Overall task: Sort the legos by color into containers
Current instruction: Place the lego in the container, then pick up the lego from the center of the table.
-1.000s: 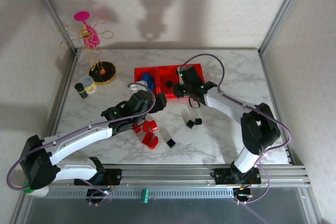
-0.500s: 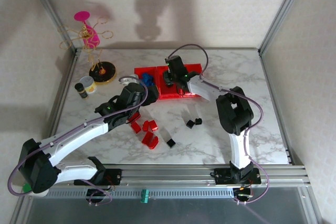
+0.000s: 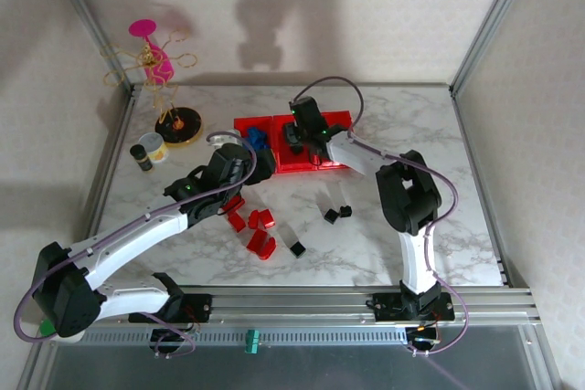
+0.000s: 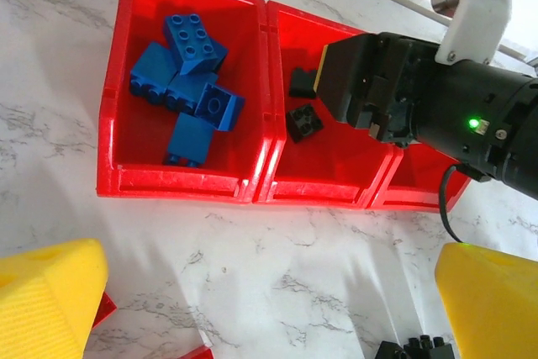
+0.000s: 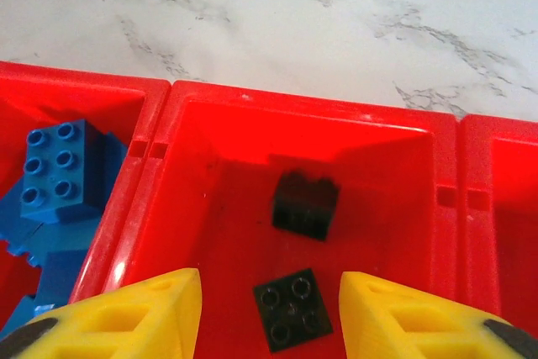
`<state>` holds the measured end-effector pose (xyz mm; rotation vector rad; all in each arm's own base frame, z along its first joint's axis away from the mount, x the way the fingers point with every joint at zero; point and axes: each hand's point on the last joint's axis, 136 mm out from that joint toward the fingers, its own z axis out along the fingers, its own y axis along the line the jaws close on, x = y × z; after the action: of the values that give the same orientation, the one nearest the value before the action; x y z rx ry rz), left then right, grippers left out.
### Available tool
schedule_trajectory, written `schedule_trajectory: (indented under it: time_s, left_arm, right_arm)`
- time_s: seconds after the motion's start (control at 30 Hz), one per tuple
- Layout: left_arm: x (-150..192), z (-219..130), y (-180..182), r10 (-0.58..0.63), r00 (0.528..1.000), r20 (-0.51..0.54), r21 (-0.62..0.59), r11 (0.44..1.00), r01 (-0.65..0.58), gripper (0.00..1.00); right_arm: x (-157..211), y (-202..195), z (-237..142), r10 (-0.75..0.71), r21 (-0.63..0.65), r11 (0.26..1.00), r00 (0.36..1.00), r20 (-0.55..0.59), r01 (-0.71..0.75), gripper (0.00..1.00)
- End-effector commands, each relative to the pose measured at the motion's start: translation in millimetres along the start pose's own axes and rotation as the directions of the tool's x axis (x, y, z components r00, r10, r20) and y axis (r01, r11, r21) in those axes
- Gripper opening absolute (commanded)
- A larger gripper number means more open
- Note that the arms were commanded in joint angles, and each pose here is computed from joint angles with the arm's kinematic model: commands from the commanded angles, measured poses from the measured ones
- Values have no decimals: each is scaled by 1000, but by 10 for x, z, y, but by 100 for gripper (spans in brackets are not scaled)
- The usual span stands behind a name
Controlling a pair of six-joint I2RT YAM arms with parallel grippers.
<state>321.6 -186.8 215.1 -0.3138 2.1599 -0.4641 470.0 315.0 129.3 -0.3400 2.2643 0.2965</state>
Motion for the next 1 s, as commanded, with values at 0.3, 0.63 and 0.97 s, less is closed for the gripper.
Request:
schedule_trajectory:
  time_s: [0.3, 0.63, 0.97]
  left_arm:
    - [17, -165, -48, -56, 998, 4, 81, 995, 56, 100]
    - [340, -183, -161, -21, 999, -49, 103, 994, 26, 100]
    - [633, -184, -299, -4, 996, -92, 133, 991, 16, 100]
  right_arm:
    - [-32, -62, -788, 41, -63, 997, 998, 58, -37, 54]
    - [391, -194, -1123, 95, -59, 994, 995, -23, -97, 60]
    - [1019, -502, -1319, 196, 51, 980, 973, -119, -191, 74]
